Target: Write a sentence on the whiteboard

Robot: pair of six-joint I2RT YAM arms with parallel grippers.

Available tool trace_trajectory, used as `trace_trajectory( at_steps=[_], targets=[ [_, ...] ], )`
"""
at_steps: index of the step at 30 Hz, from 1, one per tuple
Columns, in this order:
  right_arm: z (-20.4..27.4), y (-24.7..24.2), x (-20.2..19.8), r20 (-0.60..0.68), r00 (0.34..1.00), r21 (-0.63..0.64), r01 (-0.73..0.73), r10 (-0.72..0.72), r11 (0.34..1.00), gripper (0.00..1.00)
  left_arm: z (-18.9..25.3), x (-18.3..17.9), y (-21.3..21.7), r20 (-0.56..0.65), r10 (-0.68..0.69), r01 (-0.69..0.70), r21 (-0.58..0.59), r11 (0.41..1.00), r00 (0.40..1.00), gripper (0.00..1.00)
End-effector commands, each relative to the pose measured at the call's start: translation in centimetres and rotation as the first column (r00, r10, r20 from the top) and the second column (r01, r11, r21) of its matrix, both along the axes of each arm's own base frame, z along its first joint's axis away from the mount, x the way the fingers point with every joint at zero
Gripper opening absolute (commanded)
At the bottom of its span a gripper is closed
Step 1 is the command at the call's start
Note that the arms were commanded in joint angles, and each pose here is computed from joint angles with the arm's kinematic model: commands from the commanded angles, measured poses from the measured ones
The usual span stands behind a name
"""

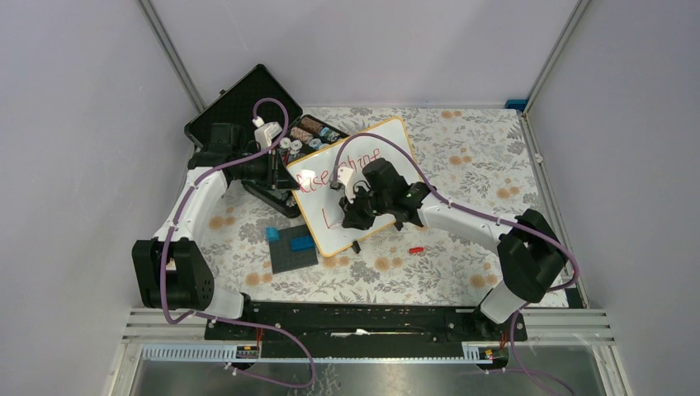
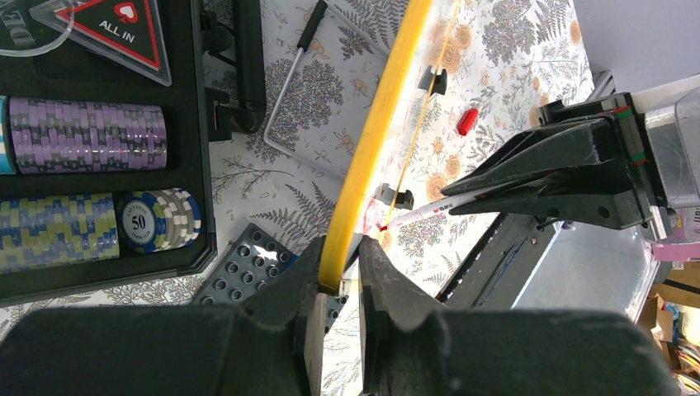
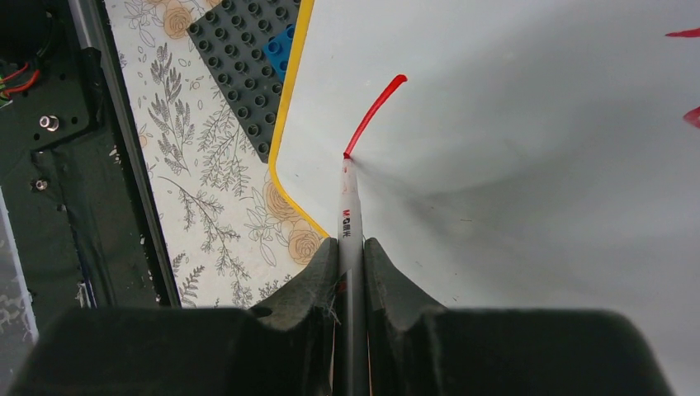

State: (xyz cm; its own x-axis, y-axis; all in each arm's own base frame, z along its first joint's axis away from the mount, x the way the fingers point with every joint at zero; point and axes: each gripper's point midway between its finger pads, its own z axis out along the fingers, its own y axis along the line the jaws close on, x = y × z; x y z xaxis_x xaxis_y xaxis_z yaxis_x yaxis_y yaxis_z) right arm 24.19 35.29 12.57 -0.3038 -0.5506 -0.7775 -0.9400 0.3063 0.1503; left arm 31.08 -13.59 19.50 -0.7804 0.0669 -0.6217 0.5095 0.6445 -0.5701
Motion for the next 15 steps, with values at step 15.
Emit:
trace_trajectory(
  at_steps=[15],
  targets=[
    [3.2, 1.2, 2.5, 0.106, 0.994, 0.033, 0.035, -0.038, 0.999, 0.0, -0.5, 1.1, 0.4, 0.068, -0.006, 0.002, 0.059, 0.998, 0.998, 0.0]
  ],
)
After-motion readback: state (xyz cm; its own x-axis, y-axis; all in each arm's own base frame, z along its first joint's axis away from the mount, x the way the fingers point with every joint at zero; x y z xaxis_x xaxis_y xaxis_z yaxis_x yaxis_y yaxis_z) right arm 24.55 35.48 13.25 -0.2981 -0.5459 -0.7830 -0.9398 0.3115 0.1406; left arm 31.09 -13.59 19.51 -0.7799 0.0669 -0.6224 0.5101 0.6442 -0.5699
